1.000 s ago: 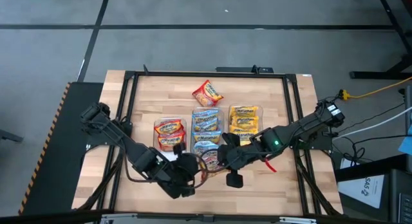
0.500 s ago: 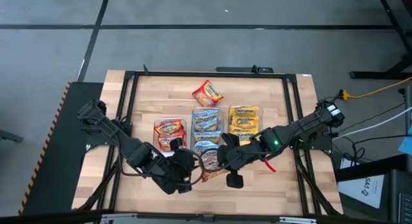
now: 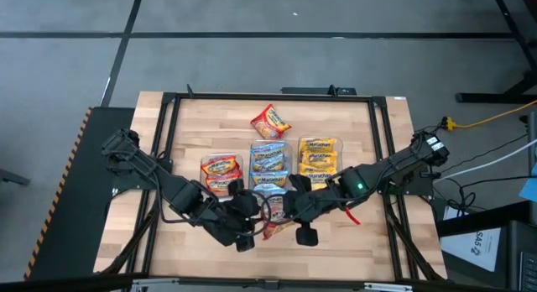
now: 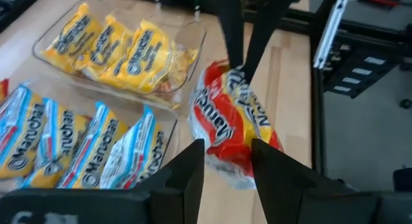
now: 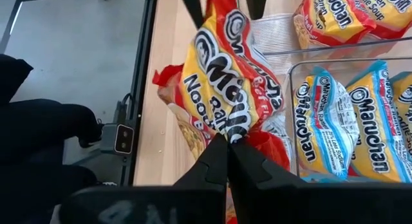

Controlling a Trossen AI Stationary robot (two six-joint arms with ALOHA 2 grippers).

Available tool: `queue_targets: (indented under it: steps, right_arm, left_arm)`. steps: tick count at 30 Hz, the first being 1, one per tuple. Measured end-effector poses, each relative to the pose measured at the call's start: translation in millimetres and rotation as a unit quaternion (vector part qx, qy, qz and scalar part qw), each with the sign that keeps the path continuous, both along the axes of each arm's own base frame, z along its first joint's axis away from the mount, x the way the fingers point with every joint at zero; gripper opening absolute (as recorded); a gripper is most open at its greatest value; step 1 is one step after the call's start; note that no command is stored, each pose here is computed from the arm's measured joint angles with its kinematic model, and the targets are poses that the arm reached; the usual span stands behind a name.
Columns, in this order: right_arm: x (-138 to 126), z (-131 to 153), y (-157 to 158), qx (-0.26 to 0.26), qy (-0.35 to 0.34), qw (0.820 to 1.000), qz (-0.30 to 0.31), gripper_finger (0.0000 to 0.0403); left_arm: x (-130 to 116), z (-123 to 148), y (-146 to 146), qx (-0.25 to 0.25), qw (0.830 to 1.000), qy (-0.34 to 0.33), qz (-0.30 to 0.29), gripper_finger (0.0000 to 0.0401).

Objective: Sort Maruchan noodles
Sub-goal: Put the red noodle pack into the left transparent bin

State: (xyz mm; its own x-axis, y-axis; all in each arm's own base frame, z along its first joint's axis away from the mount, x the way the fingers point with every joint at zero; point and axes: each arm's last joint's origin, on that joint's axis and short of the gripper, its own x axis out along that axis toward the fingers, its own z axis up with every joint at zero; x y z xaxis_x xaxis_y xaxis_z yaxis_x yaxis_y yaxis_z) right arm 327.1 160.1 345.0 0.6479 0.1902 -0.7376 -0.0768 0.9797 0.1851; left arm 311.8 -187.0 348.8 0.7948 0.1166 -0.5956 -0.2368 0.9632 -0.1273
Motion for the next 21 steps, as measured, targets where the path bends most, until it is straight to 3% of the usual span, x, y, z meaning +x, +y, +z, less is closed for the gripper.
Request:
queue_targets:
  steps: [15, 18, 21]
  right_arm:
    - [2, 2, 1, -0.002, -0.017, 1.000, 0.012, 0.0000]
    - [3, 3, 2, -0.004, -0.024, 1.000, 0.019, 0.0000]
    - [3, 3, 2, -0.005, -0.022, 1.000, 0.020, 0.0000]
  left_arm:
    - [10, -5, 7, -0.023, 0.999, 0.017, -0.014, 0.0120]
    - [10, -6, 8, -0.016, 1.000, 0.020, -0.016, 0.0096]
    - [11, -6, 8, -0.005, 0.999, 0.021, -0.024, 0.0041]
